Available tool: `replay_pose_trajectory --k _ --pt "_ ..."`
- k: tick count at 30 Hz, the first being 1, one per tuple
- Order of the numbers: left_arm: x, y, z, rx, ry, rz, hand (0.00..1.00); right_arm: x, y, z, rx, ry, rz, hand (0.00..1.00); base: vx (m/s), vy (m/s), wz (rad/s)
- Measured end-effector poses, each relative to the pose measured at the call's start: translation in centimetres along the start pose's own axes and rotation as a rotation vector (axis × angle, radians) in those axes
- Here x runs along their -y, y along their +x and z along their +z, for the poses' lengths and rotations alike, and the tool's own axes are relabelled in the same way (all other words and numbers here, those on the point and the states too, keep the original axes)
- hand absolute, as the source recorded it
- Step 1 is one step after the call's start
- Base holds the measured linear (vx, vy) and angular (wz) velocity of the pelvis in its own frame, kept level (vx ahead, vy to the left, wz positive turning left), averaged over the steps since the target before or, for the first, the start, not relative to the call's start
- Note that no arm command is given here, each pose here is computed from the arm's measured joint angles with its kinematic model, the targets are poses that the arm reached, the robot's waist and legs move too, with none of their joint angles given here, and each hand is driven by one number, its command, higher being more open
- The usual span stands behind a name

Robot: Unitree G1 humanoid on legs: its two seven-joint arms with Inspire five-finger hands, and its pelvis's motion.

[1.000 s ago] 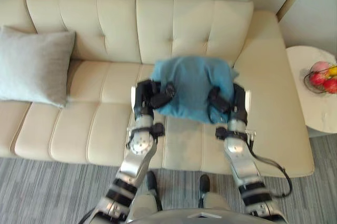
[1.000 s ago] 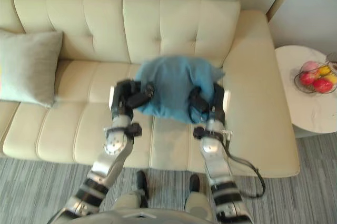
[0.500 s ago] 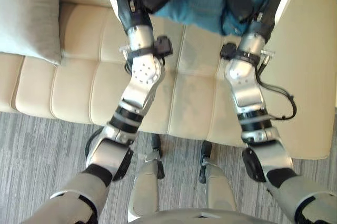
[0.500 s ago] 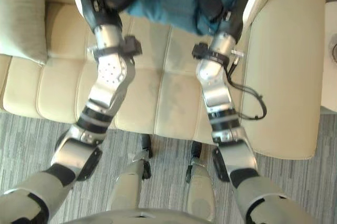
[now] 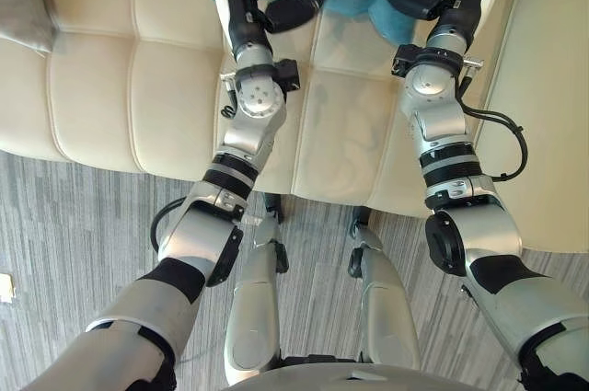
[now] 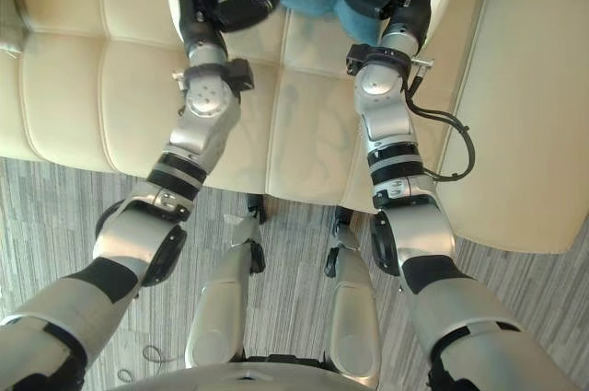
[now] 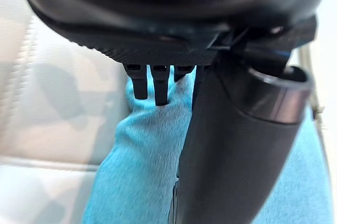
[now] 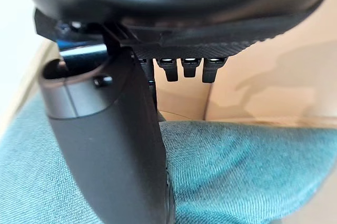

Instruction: Pick up cushions and gather them together orderly.

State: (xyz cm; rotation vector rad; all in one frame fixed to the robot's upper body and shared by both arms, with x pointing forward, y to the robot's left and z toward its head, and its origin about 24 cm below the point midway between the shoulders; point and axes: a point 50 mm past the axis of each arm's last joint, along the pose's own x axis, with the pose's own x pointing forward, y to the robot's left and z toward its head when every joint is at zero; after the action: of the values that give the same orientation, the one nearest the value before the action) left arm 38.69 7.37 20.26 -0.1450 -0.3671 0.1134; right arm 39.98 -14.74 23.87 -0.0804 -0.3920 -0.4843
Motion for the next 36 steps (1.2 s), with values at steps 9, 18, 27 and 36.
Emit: replay_pose_trajectory --k 9,18,27,36 --pt "-2.2 -5.4 -6.8 -0.213 -0.057 0.011 1.0 2.9 -5.7 -8.3 -0.172 -0.021 0.011 1.0 0.06 -0.096 0.03" --pt "-5.1 -7.2 -5.7 -0.124 -0.089 0.002 1.0 9.6 -10.8 -12.9 -0.268 -0.08 -0.071 1.0 0.03 -0.016 0.0" --pt "-12.6 -16.7 -13.0 -0.451 -0.024 0.153 1.0 12.4 -21.2 -19.1 -0.613 -0.095 0.092 1.0 0.03 0.012 -0.05" --pt "-19.1 -31.1 -20.6 -1.107 0.197 0.233 1.0 16.2 -32.5 -25.4 -1.123 -0.191 0.191 1.0 0.06 0.04 -0.08"
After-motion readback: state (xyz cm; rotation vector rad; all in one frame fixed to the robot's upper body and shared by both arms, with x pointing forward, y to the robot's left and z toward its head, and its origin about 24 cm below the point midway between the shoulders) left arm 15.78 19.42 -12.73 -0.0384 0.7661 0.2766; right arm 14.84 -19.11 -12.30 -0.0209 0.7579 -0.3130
